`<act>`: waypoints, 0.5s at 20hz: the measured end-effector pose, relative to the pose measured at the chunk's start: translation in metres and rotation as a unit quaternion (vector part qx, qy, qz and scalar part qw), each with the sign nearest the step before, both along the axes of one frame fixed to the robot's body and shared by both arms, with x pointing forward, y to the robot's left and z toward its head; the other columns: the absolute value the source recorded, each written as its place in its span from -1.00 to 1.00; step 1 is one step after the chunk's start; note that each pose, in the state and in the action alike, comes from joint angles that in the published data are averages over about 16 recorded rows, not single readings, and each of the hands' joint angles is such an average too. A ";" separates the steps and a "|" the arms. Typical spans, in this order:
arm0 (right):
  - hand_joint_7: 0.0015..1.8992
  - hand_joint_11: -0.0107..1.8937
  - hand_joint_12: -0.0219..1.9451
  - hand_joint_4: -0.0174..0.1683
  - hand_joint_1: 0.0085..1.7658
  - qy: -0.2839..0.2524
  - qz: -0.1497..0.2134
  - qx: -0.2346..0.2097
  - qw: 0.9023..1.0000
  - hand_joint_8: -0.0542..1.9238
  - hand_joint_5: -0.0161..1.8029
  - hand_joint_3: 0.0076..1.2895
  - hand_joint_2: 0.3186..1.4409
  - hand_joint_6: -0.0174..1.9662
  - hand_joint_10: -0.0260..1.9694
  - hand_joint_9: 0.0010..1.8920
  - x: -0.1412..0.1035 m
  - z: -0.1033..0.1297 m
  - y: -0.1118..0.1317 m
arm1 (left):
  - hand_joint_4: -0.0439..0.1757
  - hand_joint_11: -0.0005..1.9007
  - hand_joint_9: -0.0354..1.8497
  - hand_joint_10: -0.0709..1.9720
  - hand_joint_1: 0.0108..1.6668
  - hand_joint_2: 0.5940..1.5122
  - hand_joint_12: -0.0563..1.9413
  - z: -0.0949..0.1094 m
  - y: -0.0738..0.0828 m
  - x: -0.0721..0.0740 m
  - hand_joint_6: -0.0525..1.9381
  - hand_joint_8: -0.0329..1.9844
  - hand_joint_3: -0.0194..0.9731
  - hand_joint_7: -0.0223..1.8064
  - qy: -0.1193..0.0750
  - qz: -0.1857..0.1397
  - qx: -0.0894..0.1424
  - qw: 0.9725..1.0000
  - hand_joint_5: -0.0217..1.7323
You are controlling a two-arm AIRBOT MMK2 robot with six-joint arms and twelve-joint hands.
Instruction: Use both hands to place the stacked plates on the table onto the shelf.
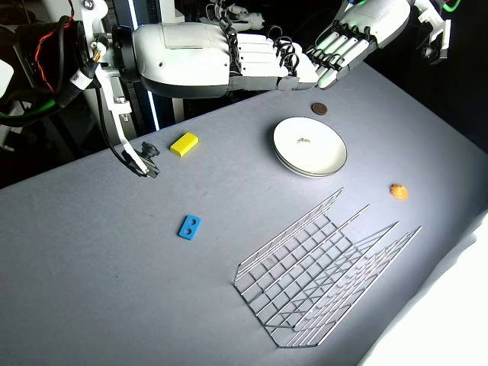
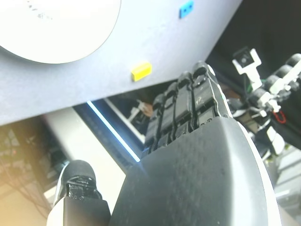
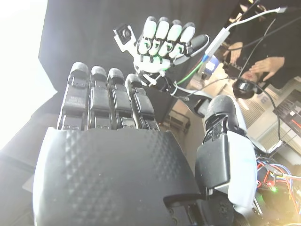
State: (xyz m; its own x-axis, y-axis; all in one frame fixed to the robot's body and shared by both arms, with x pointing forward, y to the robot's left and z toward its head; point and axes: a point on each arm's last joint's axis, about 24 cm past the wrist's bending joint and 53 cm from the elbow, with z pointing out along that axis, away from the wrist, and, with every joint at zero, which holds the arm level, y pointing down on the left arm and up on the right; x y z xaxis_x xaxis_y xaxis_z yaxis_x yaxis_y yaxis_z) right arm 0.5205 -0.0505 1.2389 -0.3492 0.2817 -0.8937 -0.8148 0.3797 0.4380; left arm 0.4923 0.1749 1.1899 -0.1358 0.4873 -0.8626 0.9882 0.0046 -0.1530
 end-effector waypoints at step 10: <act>-0.98 -0.97 -0.82 -0.80 -0.36 0.035 0.034 -0.017 0.999 -0.93 -0.96 -0.99 0.16 -0.96 -0.97 -0.98 -0.007 -0.009 0.011 | -0.58 -0.98 -0.94 -0.91 -0.99 -0.11 -0.95 0.004 -0.002 -0.001 -0.94 -0.98 -0.90 -0.96 0.004 -0.002 -0.011 1.000 -0.95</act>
